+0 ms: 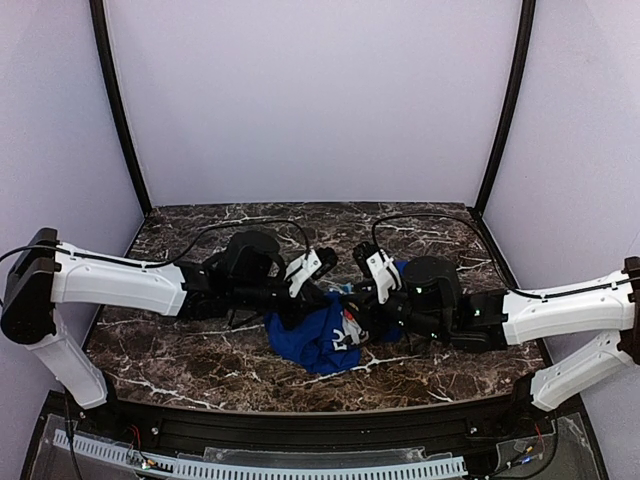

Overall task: Remove the brooch from the garment
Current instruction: Pass from the left arm to the right

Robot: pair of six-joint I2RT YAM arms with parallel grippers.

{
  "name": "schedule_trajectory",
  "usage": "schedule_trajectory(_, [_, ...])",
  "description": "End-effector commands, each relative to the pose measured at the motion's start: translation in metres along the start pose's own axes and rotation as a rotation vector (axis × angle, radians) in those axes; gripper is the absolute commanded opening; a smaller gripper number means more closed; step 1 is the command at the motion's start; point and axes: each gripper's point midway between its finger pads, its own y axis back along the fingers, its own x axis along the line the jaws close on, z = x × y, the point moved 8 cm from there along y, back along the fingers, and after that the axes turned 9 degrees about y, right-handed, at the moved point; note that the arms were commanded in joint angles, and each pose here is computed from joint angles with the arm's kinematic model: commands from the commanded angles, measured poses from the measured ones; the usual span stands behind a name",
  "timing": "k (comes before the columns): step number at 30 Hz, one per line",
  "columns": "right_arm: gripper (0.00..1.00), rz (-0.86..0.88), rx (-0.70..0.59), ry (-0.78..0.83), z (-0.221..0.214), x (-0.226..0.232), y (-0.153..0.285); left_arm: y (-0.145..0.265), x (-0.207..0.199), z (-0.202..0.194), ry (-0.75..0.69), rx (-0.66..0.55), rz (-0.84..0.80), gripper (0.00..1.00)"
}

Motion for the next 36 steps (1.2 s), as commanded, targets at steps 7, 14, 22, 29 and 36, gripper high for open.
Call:
schedule_trajectory(7, [0.38, 0.028, -0.060, 0.005, 0.018, 0.003, -0.005, 0.000, -0.005, 0.007, -0.030, 0.010, -0.010, 0.01])
schedule_trajectory(14, [0.30, 0.007, -0.063, 0.016, 0.020, 0.003, -0.011, 0.000, -0.007, 0.007, -0.032, 0.009, -0.020, 0.01])
schedule_trajectory(22, [0.14, 0.001, -0.072, 0.024, 0.020, 0.004, -0.016, 0.002, -0.008, 0.008, -0.039, 0.006, -0.020, 0.01])
schedule_trajectory(29, [0.00, -0.018, -0.131, 0.005, 0.017, 0.001, -0.013, 0.005, -0.006, 0.010, -0.027, -0.016, -0.005, 0.01])
schedule_trajectory(36, [0.00, 0.027, -0.338, -0.034, 0.020, 0.000, 0.007, 0.020, -0.010, 0.012, -0.007, -0.091, -0.024, 0.40])
